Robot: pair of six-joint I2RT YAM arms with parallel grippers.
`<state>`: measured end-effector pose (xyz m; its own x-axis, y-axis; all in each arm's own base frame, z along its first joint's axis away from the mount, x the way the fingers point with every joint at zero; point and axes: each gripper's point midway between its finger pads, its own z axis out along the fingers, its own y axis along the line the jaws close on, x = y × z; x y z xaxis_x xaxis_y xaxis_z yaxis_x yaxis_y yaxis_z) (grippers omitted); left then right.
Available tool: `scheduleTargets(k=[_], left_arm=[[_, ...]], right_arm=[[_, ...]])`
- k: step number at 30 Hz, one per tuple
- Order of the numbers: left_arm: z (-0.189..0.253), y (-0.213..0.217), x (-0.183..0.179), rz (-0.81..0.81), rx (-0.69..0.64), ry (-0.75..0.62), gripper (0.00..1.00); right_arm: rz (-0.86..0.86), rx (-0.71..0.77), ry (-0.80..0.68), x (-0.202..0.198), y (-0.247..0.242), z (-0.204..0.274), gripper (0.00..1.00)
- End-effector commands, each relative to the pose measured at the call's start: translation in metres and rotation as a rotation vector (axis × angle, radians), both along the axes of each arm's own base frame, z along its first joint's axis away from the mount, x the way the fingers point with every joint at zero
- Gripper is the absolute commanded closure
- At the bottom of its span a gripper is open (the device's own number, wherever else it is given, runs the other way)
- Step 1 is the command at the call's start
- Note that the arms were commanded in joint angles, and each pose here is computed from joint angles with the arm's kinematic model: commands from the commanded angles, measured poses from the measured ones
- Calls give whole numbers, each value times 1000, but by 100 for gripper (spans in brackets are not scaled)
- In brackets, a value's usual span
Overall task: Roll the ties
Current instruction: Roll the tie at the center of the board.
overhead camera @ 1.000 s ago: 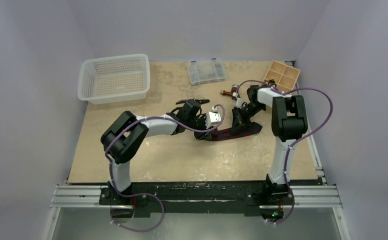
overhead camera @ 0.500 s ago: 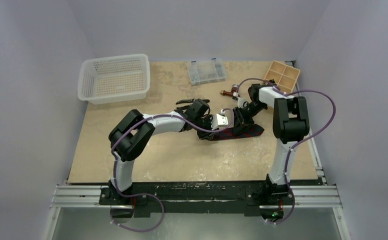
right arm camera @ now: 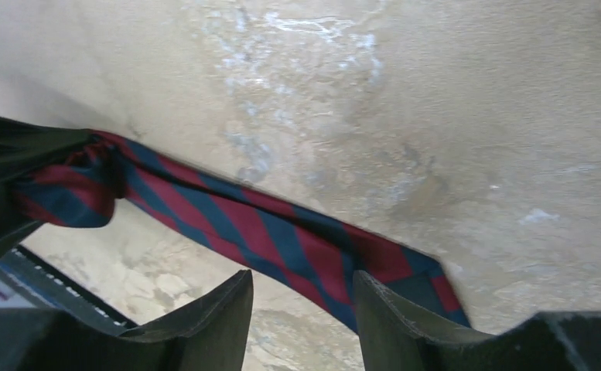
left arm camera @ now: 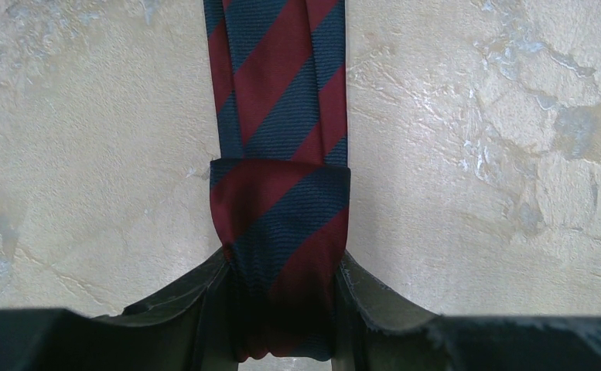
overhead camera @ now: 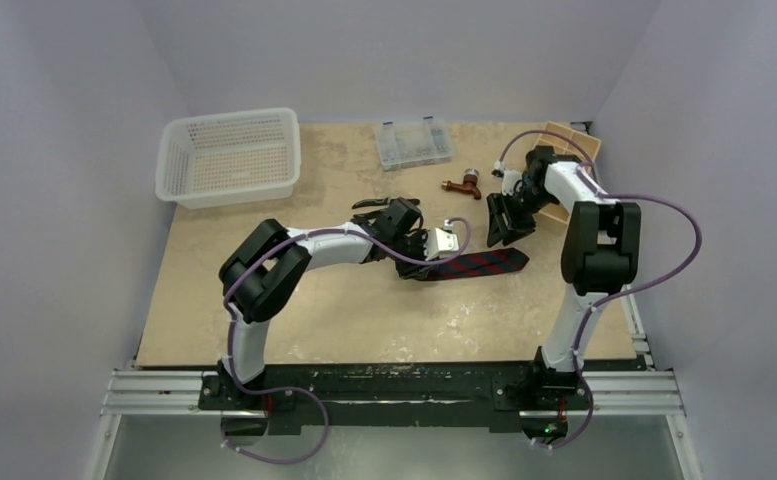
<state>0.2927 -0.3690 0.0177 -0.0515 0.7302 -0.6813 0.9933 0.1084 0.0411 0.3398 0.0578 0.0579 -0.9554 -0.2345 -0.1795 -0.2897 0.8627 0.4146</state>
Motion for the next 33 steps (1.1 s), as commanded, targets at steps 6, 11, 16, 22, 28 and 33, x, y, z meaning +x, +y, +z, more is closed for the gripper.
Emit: scheduleTargets(k=[6, 11, 16, 22, 28, 33], left_arm=[[-82, 78, -38, 24, 367, 138, 100], [-82, 78, -38, 24, 370, 141, 100], [-82, 77, -38, 26, 368, 140, 100], [-82, 76, -37, 23, 364, 133, 100], [-83, 78, -38, 21, 369, 136, 100], [-81, 75, -37, 19, 358, 134, 100]], right_arm=[[5, -117, -8, 8, -19, -20, 55], [40, -74, 37, -8, -13, -20, 65], [58, -88, 43, -14, -17, -10, 67], [61, -97, 89, -20, -20, -27, 79], [64, -119, 82, -23, -34, -20, 100], [60, -163, 86, -21, -43, -45, 100]])
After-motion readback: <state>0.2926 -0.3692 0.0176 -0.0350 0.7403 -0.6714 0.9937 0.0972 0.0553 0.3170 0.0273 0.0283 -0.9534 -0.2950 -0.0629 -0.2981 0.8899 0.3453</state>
